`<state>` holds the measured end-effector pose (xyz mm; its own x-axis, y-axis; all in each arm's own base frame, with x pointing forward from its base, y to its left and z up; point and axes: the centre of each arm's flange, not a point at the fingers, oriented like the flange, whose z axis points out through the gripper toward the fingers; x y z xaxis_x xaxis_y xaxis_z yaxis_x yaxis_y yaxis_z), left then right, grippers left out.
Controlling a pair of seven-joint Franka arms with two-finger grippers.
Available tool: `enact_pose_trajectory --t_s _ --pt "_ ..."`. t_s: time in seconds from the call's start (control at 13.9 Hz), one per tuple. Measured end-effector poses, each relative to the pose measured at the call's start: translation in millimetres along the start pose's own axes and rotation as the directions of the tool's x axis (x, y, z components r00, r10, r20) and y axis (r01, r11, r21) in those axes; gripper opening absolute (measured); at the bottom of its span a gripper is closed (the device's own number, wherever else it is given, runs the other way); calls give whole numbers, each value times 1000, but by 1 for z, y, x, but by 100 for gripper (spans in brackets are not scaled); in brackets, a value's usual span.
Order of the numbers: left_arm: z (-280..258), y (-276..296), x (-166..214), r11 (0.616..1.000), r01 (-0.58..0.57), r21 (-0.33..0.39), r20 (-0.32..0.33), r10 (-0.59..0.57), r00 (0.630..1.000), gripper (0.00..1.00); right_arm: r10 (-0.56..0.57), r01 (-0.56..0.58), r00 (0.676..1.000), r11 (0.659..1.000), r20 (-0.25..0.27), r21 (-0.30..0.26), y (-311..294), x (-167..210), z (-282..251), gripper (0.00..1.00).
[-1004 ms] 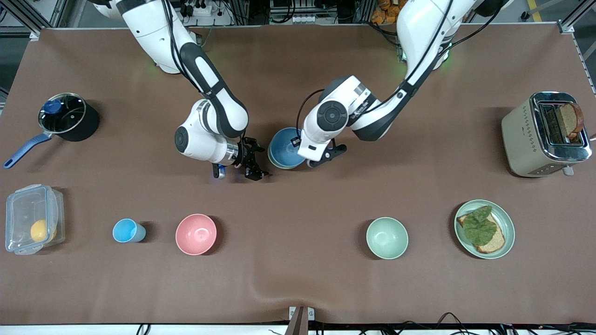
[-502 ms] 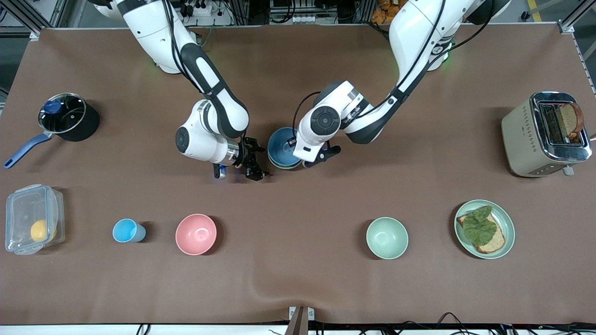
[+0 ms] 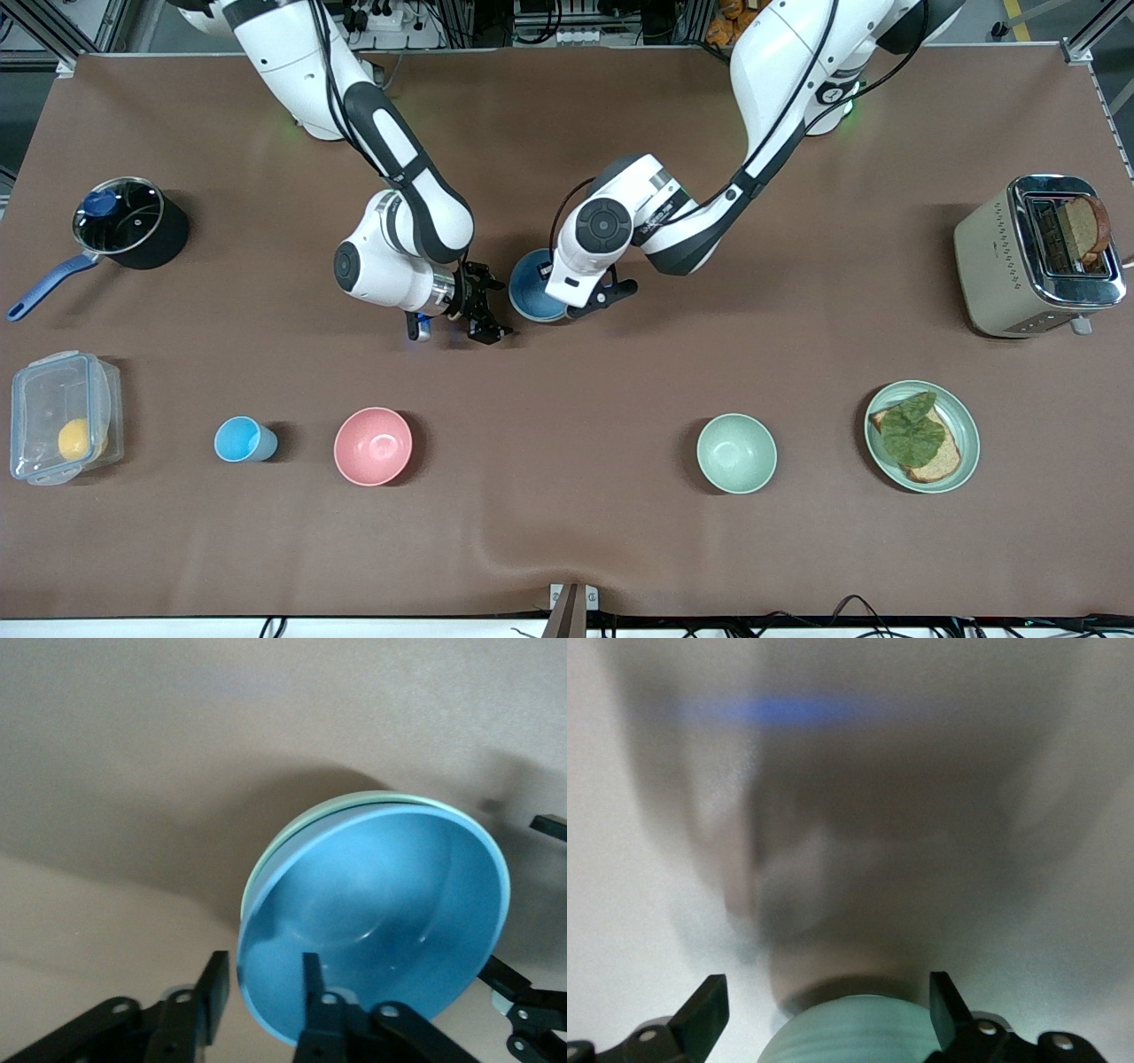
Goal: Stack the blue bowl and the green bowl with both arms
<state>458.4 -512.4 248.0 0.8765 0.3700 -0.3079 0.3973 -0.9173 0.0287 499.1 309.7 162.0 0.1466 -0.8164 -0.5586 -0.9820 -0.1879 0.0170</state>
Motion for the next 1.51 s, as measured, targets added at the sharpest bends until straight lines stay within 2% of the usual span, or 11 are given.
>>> enact_pose_trajectory --t_s 0.22,0.43,0.65,0.79,1.15,1.51 --pt "-15 4 5 1000 -4 -22 -23 3 1000 75 -24 24 999 999 27 -32 0 2 -1 100" --pt "-46 3 10 999 -38 -34 -105 34 994 100 -62 64 997 997 40 -51 -4 17 -10 100" --pt "-90 -9 24 995 -95 -23 -154 91 984 100 -98 101 995 987 23 -123 -8 38 -27 100" --pt "-129 -32 49 992 -126 -1 -173 124 977 100 -121 121 993 976 14 -179 -10 54 -48 100" --pt "-228 -131 138 982 -174 71 -172 184 968 100 -185 163 982 936 -41 -312 -7 84 -101 100" --pt "-301 -201 180 975 -201 96 -156 214 964 100 -205 169 977 905 -53 -391 0 110 -147 100"
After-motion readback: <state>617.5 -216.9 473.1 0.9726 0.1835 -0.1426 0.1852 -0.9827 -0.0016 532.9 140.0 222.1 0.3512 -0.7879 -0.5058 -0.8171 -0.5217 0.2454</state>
